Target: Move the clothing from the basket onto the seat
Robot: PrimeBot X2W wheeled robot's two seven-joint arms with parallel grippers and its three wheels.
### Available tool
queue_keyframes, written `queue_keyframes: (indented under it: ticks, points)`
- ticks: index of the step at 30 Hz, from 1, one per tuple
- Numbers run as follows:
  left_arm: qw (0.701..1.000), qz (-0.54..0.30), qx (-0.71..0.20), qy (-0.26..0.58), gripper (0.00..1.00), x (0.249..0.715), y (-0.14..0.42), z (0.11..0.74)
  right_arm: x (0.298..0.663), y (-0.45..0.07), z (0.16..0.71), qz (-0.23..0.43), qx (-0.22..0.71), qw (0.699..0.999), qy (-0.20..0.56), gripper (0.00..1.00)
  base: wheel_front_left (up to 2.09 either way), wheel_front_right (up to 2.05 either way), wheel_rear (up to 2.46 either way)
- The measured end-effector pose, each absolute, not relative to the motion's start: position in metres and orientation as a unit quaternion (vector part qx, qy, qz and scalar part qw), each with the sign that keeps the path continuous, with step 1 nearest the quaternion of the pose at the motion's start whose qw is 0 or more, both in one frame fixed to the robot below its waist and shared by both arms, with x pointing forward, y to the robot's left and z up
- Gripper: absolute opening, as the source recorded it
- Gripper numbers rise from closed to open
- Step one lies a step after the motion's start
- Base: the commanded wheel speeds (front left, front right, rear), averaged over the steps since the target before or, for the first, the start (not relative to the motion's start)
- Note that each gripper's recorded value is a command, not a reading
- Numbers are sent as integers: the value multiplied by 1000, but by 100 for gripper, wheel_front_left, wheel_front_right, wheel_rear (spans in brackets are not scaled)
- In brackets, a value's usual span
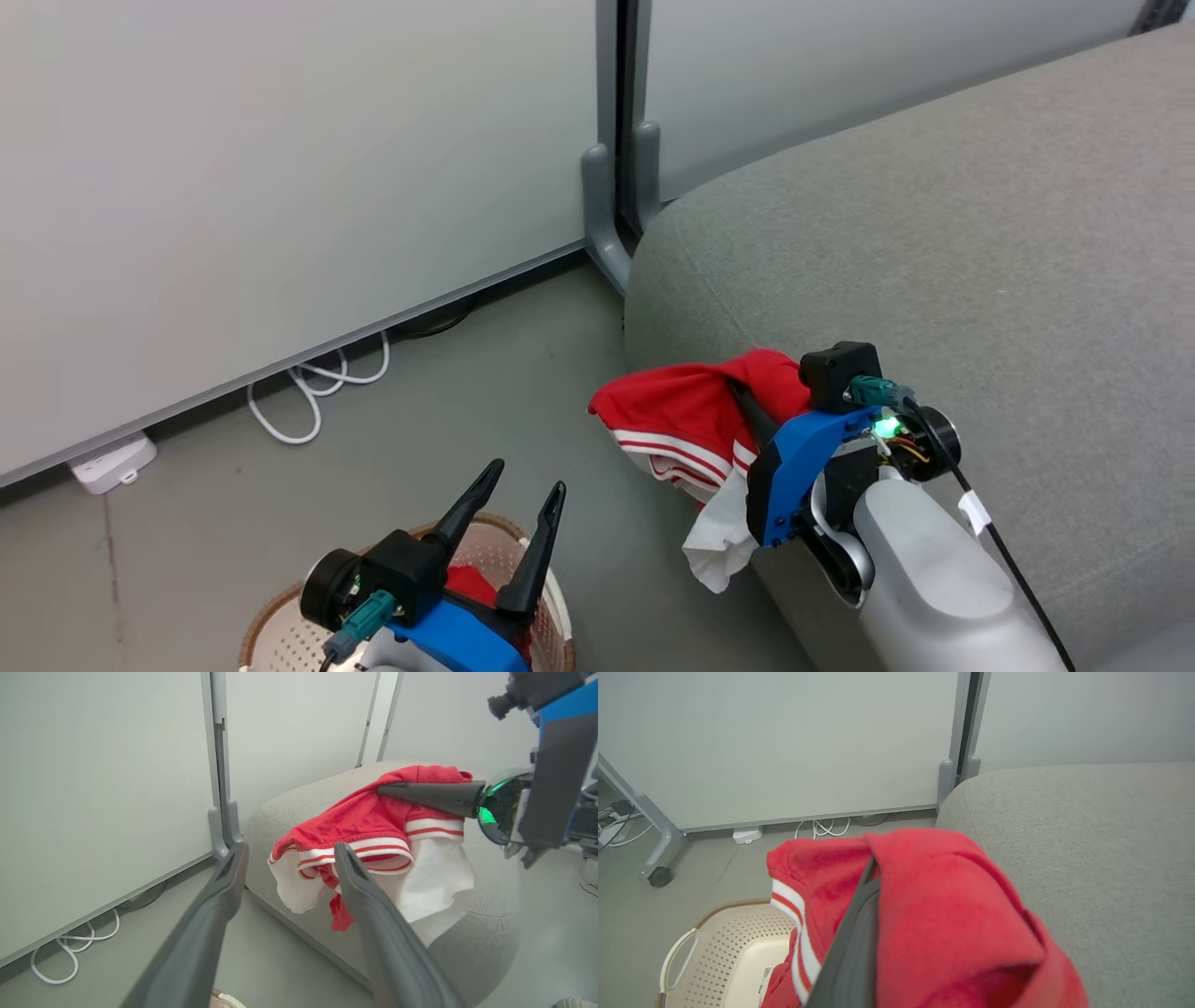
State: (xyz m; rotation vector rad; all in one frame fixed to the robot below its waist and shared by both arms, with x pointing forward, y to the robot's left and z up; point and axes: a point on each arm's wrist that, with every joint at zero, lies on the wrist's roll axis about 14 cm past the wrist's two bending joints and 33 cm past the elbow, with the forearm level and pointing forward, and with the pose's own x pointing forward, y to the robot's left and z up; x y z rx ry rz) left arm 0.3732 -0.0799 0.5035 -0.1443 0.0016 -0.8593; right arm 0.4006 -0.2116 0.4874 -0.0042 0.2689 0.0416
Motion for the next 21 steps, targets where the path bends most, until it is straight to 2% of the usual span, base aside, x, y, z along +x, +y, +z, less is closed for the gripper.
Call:
queue_keyframes:
  ticks: [9, 21]
  points:
    - [890, -451, -70, 5, 100, 366, -106, 502, 383, -240, 488, -20, 1, 991, 134, 0, 0, 0, 0]
    - [892, -447, -70, 16, 100, 372, -101, 492, 385, -244, 479, -28, 8, 989, 144, 0, 0, 0, 0]
